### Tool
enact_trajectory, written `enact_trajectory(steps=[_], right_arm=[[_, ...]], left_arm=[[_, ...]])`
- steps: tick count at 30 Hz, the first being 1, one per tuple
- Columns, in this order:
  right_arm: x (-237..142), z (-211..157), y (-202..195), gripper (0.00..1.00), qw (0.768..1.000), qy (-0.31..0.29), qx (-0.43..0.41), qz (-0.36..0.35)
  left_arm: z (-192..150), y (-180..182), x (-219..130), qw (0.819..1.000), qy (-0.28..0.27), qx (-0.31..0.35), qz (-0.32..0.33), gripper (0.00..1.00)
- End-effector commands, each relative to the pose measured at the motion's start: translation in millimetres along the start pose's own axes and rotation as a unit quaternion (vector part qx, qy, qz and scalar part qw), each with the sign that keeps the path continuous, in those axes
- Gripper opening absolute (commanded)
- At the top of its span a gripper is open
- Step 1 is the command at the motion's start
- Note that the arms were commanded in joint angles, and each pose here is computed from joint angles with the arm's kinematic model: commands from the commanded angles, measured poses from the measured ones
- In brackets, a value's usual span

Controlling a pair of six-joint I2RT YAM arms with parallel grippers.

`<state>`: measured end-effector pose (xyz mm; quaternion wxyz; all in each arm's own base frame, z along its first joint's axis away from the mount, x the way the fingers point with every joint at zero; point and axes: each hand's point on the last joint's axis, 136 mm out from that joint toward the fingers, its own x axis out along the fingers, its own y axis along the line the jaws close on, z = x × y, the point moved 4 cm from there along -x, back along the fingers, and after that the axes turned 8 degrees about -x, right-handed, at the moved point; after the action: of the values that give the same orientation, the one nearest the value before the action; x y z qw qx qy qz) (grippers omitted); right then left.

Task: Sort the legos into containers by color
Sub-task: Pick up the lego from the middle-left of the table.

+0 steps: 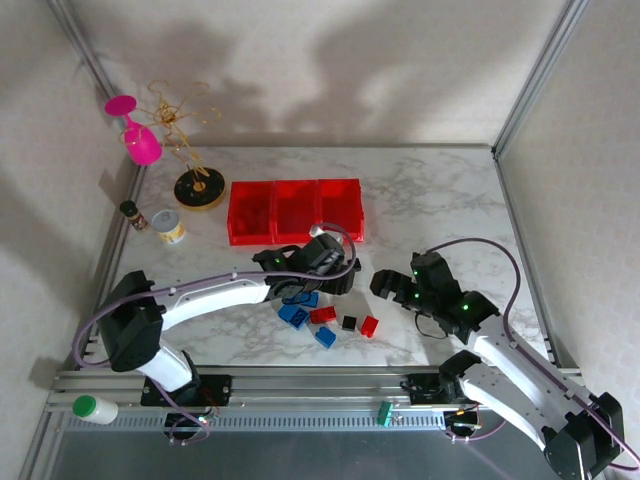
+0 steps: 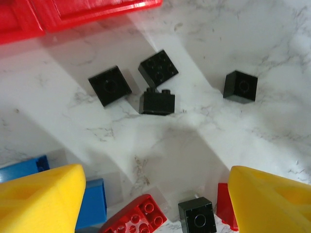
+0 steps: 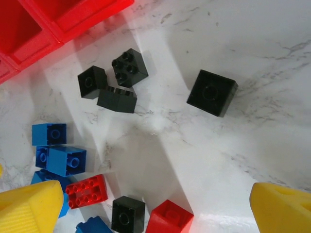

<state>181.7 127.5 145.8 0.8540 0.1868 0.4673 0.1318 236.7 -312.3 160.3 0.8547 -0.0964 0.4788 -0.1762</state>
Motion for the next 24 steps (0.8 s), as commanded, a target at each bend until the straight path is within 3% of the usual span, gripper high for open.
enact_trajectory(steps=[1,24], right_arm=[[-2,-8,-16,0.99,0.999,0.005,0.020,-0.036],[-5,-11,-18,0.99,0.999,0.000,0.023,-0.031]], left_arm=[[-16,3,10,0.999,0.029,0.005,0.012,0.75],[-89,22,43,0.982,0.149,0.102,0.048,0.70]])
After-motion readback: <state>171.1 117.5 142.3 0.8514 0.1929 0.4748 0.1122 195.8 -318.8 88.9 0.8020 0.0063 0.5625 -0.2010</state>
